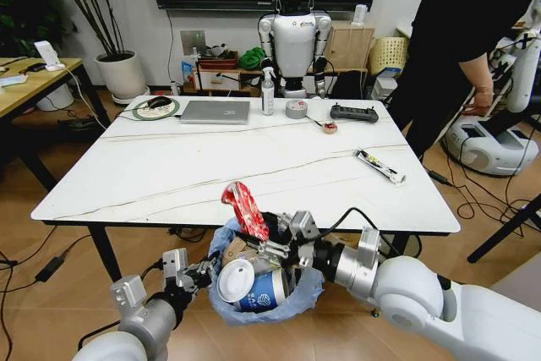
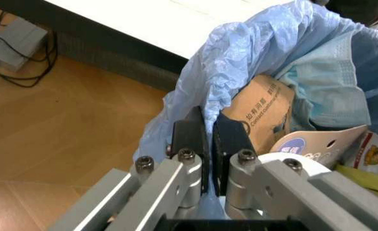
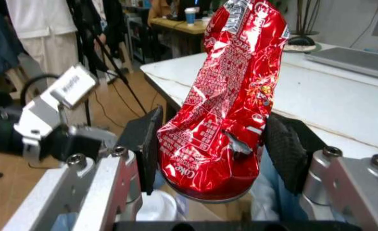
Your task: Pick up the trash bin and place the trash from the table into it.
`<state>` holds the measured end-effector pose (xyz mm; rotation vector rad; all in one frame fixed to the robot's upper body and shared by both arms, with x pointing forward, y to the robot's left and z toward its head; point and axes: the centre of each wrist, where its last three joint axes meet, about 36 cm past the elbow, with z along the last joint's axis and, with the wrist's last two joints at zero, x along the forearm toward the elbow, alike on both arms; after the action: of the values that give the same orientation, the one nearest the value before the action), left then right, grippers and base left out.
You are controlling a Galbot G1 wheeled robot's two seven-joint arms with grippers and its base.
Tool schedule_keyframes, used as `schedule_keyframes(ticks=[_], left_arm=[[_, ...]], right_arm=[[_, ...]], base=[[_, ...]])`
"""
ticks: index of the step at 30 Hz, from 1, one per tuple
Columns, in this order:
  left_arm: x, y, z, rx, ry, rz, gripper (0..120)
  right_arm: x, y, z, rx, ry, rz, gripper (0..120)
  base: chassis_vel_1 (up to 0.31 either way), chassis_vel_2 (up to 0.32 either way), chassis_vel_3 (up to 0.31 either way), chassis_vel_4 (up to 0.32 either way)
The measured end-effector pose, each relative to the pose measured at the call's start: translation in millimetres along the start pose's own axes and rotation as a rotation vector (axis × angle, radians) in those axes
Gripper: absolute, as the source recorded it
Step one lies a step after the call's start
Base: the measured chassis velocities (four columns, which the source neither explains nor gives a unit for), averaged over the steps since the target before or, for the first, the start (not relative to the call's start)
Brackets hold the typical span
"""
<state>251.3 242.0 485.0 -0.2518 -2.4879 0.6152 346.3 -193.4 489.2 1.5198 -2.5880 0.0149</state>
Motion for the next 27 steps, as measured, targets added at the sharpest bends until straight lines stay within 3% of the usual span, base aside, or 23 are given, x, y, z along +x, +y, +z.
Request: schedule_keyframes(ticks=[27], left_arm=[[6,7,-5,-0.033,0.024,-0.049,0]], right_arm=[[-2,22,25,-0.004,0.042,0.029,49]], base=[[0.000,0.000,0.000,0.000]])
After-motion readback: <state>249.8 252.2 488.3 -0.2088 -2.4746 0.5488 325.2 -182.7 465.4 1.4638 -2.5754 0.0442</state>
